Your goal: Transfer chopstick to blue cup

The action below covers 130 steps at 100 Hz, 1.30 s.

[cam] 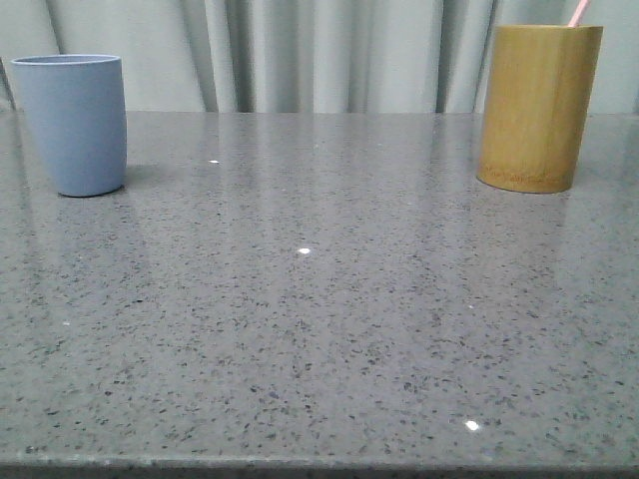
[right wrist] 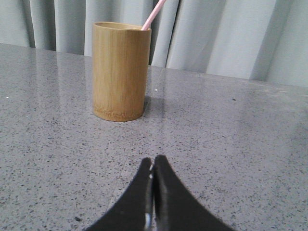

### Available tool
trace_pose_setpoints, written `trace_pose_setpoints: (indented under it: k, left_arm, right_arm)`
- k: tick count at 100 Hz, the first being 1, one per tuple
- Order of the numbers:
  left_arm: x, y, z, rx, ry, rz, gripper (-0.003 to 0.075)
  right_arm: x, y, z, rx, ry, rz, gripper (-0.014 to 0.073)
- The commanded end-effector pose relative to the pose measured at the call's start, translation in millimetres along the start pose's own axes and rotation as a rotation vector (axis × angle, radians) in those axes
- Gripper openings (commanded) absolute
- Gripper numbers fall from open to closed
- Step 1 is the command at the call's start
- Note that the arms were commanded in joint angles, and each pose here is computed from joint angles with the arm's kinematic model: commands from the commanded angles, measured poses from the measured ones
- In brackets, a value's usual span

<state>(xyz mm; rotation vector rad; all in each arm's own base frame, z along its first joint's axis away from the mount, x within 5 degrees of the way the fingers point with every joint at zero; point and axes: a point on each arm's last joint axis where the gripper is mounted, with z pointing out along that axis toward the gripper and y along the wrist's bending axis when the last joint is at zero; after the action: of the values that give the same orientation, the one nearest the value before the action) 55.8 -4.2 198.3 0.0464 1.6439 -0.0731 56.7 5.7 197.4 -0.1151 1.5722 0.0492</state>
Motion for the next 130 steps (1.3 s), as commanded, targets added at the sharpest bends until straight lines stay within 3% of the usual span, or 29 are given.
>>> trace_pose_setpoints:
  k: [1,74,92,130]
  left_arm:
    - [-6,0,-2,0.0,-0.108,0.001,-0.0019]
    - [-6,0,-2,0.0,-0.108,0.001,-0.0019]
    - [-9,0,-3,0.003,-0.123,-0.018,-0.0019]
    - [-71,-4,-20,0.048,-0.218,-0.18,-0.0019]
  right_arm:
    - [-9,0,-2,0.002,-0.103,-0.005,-0.0067]
    - [-9,0,-2,0.002,-0.107,-0.005,-0.0067]
    - [-16,0,-3,-0.001,-0.171,-0.005,-0.0067]
    - [-65,-3,-12,0.006,-0.1,0.069,-0.0067]
